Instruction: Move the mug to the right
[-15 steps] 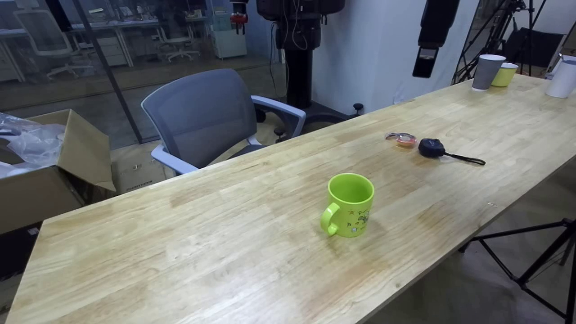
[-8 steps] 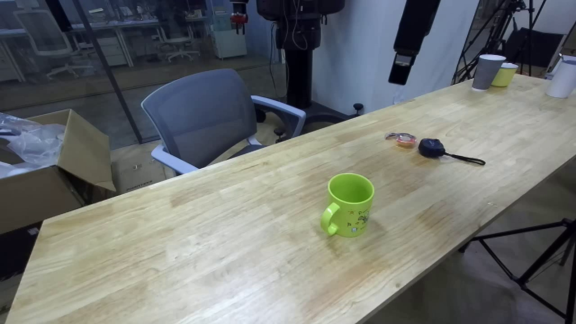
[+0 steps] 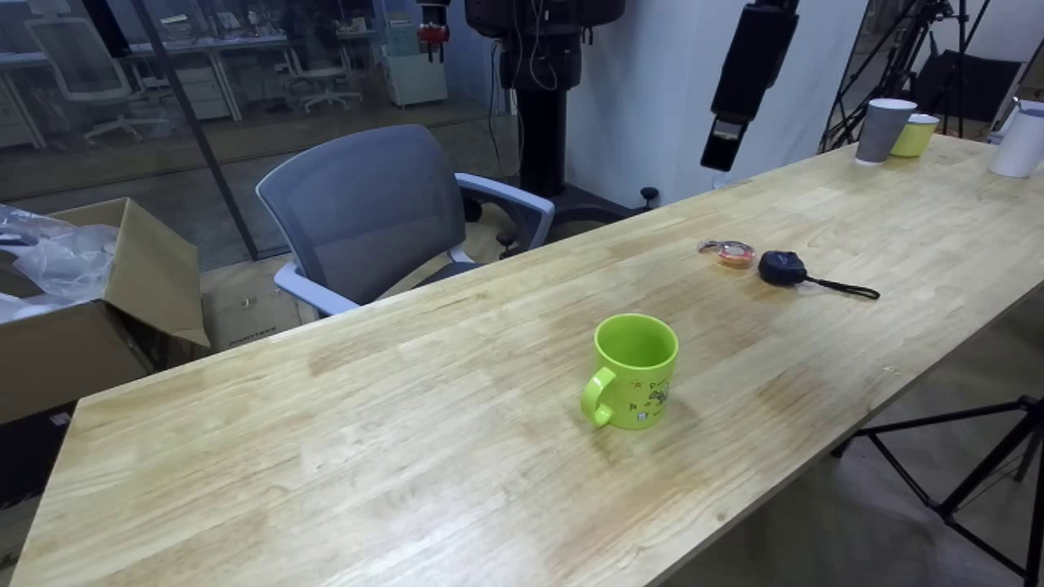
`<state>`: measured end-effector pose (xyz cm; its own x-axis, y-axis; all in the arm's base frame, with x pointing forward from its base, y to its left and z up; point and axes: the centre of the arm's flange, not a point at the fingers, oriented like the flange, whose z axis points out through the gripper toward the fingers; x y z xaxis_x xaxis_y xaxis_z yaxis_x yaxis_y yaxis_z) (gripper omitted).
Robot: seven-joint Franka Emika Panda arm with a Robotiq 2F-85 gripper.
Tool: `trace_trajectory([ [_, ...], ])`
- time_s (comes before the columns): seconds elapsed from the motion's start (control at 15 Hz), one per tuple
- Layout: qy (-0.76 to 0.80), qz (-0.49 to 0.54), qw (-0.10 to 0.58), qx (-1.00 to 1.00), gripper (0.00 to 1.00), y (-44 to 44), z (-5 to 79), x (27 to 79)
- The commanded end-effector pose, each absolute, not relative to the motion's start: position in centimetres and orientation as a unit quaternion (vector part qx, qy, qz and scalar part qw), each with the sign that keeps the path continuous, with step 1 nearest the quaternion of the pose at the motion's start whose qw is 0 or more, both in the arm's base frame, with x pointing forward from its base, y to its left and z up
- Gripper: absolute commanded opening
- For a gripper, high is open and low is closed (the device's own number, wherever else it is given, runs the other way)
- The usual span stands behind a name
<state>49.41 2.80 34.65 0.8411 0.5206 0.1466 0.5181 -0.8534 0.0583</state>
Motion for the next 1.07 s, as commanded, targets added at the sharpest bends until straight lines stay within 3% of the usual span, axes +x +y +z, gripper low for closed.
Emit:
trace_trajectory([
  [0.0, 0.271, 0.102, 0.008, 0.957, 1.00, 2.7, 34.2, 50.2],
  [0.33, 0.283, 0.049, 0.009, 0.958, 1.00, 3.1, 33.0, 50.4],
  [1.0, 0.281, 0.052, 0.006, 0.958, 1.00, 3.0, 32.3, 49.8],
])
